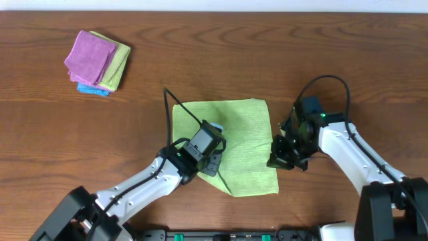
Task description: Fold the cloth
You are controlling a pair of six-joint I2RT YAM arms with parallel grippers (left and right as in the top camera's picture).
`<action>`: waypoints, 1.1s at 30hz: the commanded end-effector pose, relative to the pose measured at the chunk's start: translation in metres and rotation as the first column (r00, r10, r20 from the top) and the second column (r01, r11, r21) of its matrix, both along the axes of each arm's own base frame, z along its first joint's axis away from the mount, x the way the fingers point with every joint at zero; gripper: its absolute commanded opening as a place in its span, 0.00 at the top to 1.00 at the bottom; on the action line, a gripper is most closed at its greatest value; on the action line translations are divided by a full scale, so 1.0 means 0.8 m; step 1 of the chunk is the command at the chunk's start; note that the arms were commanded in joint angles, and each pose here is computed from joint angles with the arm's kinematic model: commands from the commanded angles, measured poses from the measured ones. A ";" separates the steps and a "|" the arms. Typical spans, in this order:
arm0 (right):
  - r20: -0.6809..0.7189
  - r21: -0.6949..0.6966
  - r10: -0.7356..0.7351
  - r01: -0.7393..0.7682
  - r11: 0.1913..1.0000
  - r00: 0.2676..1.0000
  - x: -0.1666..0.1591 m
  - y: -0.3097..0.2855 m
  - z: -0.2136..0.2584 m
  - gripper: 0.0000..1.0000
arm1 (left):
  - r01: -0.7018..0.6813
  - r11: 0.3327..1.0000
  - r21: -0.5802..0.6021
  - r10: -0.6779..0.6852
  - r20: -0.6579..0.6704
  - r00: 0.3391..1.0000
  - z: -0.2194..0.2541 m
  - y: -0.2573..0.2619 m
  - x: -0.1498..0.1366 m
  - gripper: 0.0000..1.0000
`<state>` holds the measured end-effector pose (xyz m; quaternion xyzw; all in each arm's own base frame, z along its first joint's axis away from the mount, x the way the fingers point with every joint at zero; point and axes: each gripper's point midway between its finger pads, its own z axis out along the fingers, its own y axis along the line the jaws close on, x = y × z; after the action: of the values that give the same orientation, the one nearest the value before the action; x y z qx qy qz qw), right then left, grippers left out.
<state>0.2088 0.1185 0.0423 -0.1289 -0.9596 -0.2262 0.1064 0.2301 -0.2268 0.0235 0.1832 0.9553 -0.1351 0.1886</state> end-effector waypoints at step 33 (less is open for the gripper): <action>-0.126 -0.155 -0.007 -0.012 0.988 0.992 -0.076 -0.036 -0.070 0.80 | -0.243 0.968 0.068 0.246 -0.045 0.968 0.027 0.051 -0.019 0.94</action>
<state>0.1440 0.0905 -0.0068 -0.1504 -0.9628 -0.1476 0.1694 0.2085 -0.1862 0.0379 0.0789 0.9803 -0.0882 0.1581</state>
